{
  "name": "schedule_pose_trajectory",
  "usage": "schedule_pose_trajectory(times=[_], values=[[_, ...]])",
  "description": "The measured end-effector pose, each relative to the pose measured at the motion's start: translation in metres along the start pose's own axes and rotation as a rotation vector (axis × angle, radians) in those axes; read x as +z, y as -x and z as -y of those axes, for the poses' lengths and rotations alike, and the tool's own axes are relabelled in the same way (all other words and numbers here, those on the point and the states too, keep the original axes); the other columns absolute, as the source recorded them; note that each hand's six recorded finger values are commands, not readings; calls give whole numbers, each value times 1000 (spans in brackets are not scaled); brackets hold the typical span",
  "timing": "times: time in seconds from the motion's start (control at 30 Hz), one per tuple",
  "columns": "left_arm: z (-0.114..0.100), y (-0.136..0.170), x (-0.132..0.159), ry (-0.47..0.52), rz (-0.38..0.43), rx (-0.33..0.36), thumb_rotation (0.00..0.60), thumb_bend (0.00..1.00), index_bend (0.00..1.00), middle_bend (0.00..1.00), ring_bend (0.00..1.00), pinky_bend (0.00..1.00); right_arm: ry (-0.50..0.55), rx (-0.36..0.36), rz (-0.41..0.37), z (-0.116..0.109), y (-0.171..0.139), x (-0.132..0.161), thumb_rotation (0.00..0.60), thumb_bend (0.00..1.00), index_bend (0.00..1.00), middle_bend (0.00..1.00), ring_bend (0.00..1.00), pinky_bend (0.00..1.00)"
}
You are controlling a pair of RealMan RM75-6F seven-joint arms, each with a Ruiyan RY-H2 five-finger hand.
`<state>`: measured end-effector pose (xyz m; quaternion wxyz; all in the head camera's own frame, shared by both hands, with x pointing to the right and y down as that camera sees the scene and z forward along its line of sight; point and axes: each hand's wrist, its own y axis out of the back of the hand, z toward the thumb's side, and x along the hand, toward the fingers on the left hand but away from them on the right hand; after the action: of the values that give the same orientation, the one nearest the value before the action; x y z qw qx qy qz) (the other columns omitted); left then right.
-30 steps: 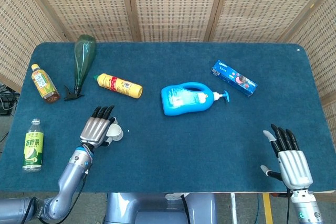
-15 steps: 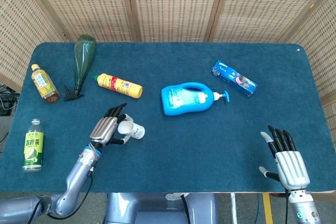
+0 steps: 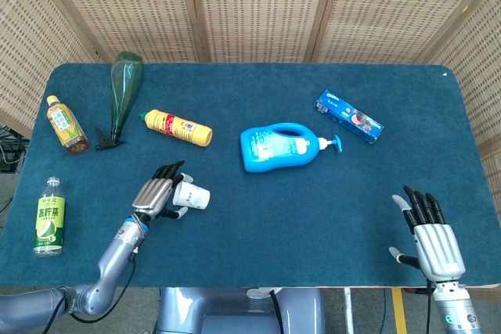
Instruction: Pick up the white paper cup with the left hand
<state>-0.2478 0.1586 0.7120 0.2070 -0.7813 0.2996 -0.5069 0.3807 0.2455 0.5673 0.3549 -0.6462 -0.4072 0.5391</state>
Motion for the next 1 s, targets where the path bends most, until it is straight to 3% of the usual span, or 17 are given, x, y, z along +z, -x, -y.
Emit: schedule_pose_trajectory(times=[0.2, 0.5, 0.83, 1.0], values=[[-13, 8, -4, -67, -16, -17, 584, 221, 112, 0, 0, 0, -1, -5, -5, -1, -1, 2, 600, 0, 0, 0, 0, 0], [-20, 8, 15, -157, -7, -26, 584, 243, 158, 0, 0, 0, 4, -2, -8, -1, -1, 2, 600, 0, 0, 0, 0, 0], [-20, 3, 44, -398, -19, -36, 592, 253, 208, 0, 0, 0, 19, -6, -6, -3, -1, 1, 600, 0, 0, 0, 0, 0], [-10, 0, 63, -460, -9, -46, 593, 257, 218, 0, 0, 0, 22, -6, -6, -3, -1, 0, 600, 0, 0, 0, 0, 0]])
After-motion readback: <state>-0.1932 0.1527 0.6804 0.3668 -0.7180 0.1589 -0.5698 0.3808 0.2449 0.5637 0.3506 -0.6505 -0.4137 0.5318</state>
